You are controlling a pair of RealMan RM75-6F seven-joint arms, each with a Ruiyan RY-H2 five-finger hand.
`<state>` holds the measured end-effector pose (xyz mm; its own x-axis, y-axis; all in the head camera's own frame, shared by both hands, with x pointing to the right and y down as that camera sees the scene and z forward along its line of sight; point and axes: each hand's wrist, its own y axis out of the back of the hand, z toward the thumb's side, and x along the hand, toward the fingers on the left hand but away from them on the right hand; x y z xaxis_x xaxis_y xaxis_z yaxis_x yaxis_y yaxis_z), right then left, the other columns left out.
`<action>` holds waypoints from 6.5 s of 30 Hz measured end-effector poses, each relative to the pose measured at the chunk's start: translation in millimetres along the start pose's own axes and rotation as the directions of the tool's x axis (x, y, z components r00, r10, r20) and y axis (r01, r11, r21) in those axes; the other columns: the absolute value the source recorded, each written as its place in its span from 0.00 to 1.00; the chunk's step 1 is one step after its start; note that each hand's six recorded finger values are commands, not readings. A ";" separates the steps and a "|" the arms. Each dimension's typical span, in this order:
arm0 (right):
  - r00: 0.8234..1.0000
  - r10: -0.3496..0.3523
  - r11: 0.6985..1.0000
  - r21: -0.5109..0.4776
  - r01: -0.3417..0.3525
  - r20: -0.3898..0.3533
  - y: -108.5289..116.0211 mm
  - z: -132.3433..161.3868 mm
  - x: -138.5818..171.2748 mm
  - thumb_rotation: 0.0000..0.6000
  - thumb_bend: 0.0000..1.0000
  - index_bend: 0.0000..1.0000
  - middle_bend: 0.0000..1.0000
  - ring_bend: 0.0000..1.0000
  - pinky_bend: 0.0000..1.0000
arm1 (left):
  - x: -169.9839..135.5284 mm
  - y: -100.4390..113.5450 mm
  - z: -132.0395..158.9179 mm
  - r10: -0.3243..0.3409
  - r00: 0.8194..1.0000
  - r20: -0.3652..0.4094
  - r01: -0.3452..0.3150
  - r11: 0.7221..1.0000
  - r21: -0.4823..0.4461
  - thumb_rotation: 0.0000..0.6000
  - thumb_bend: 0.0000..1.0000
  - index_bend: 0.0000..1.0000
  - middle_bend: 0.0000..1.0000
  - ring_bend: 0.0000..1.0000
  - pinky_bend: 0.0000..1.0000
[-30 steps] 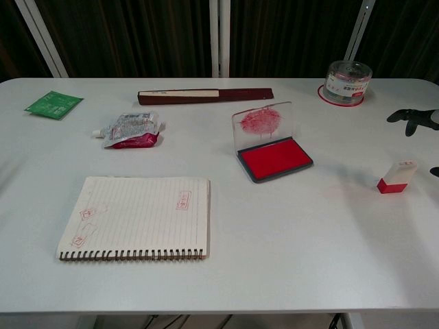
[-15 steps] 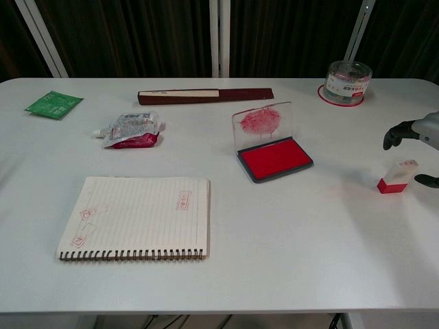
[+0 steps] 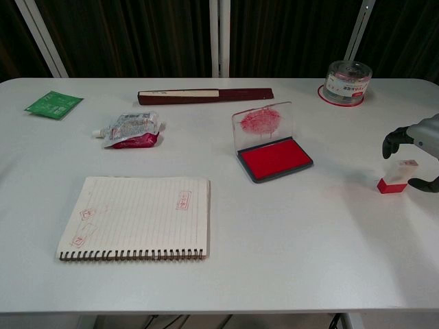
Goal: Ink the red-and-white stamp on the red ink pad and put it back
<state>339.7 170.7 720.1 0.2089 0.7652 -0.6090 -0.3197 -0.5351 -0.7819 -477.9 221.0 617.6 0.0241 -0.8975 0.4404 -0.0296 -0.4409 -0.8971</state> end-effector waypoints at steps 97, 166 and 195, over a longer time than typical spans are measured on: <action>0.968 0.113 0.993 -0.010 -0.118 -0.222 104.6 79.9 -99.7 1.00 0.32 0.60 0.54 0.92 1.00 | 1.4 3.1 -18.7 -0.009 0.999 -0.040 0.008 1.000 -0.017 0.42 0.08 0.00 0.08 0.08 0.19; 0.980 0.059 0.996 -0.056 -0.071 -0.188 55.8 33.5 -36.3 1.00 0.32 0.61 0.55 0.92 1.00 | 2.6 -2.6 -13.8 -0.016 1.000 -0.027 0.016 1.000 -0.014 0.43 0.08 0.00 0.08 0.08 0.19; 0.979 0.098 0.990 -0.084 -0.115 -0.181 17.5 24.4 -40.3 1.00 0.30 0.52 0.48 0.92 1.00 | 2.1 -4.1 -17.7 -0.012 1.000 -0.028 0.012 1.000 -0.017 0.43 0.08 0.00 0.08 0.08 0.19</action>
<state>303.2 139.2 734.2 0.3401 0.6315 -0.6968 -0.2625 -0.6478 -0.7152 -495.5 220.7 622.9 -0.0037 -0.8918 0.4524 -0.0467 -0.4518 -0.8909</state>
